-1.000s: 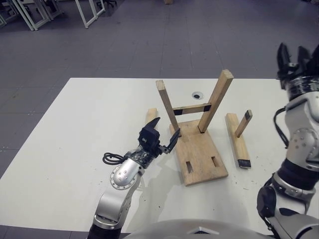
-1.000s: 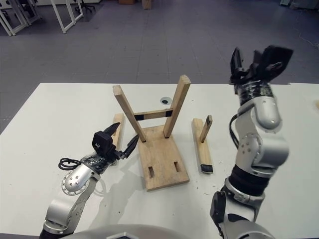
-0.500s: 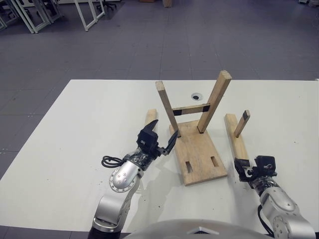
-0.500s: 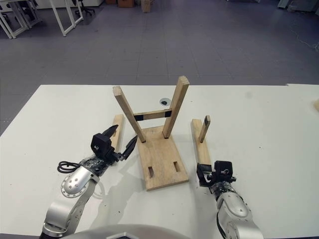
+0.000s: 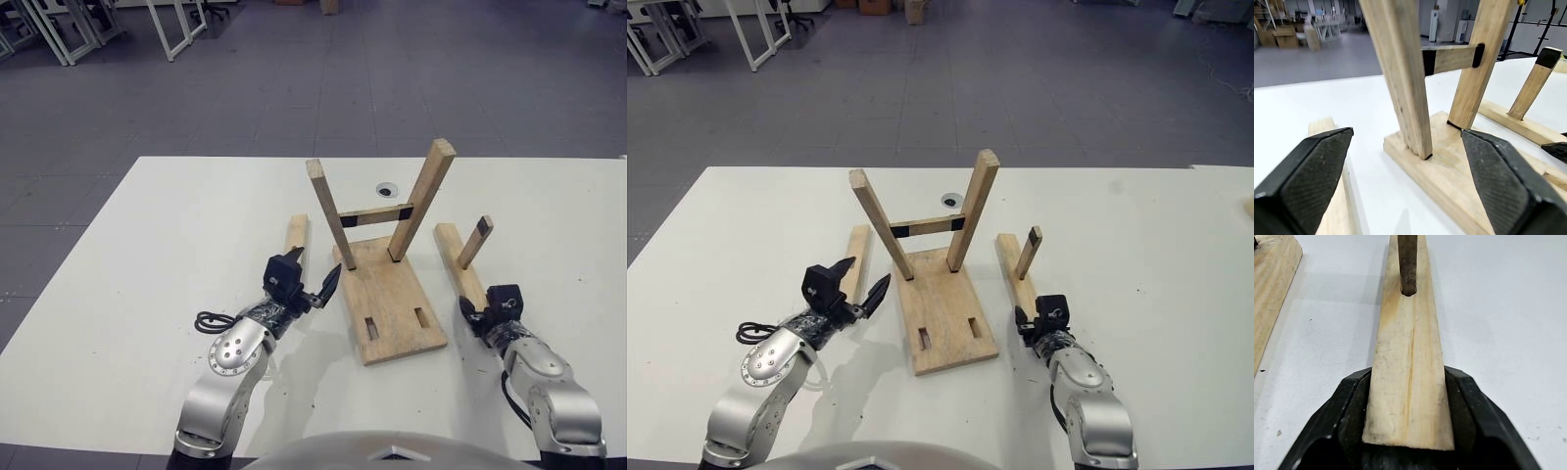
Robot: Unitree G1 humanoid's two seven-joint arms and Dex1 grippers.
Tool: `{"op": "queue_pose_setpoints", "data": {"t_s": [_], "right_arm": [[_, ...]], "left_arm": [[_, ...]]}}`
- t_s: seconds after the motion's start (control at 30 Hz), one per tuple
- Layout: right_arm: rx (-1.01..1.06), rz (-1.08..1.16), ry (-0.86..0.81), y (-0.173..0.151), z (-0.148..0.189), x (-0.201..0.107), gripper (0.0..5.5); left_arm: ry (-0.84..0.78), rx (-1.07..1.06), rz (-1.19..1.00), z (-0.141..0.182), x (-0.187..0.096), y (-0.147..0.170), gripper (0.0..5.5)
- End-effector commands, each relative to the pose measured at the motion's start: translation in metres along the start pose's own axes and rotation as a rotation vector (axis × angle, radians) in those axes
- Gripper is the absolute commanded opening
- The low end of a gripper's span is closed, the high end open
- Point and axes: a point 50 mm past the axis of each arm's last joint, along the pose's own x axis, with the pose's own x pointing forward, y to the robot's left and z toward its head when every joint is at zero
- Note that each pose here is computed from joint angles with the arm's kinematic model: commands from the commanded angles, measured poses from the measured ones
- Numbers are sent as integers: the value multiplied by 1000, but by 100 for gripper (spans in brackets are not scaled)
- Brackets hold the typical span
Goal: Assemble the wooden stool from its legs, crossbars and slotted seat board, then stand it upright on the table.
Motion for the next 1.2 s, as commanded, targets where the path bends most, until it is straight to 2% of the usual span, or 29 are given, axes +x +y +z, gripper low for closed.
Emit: {"op": "queue_pose_setpoints", "data": {"t_s": [0.03, 0.13, 0.23, 0.27, 0.33, 0.37, 0.47, 0.6, 0.77, 1.0, 1.2], "right_arm": [[64, -21, -54, -16, 15, -2, 203], [189, -3, -303, -43, 67, -12, 203], [320, 397, -511, -44, 108, -36, 203], [402, 624, -534, -39, 117, -51, 203], [490, 990, -529, -32, 127, -78, 203], [504, 1097, -509, -31, 128, -87, 203], [519, 1227, -449, -21, 124, -95, 203], [534, 1422, -298, 19, 116, -92, 203], [496, 1528, -147, 47, 107, -84, 203], [372, 1503, -72, 54, 100, -72, 203], [324, 1491, -61, 52, 96, -69, 203]], "left_arm": [[55, -113, -81, 6, 1, 2, 408], [100, -318, -301, 18, -7, 1, 408], [105, -483, -581, 36, -22, 3, 408], [110, -527, -640, 40, -25, 6, 408], [113, -597, -687, 43, -27, 12, 408], [107, -618, -697, 45, -27, 14, 408], [82, -672, -742, 50, -23, 10, 408], [33, -747, -871, 67, -15, 0, 408], [18, -798, -956, 87, -9, -5, 408], [97, -846, -981, 86, -10, -13, 408], [100, -888, -1006, 88, -14, -12, 324]]}}
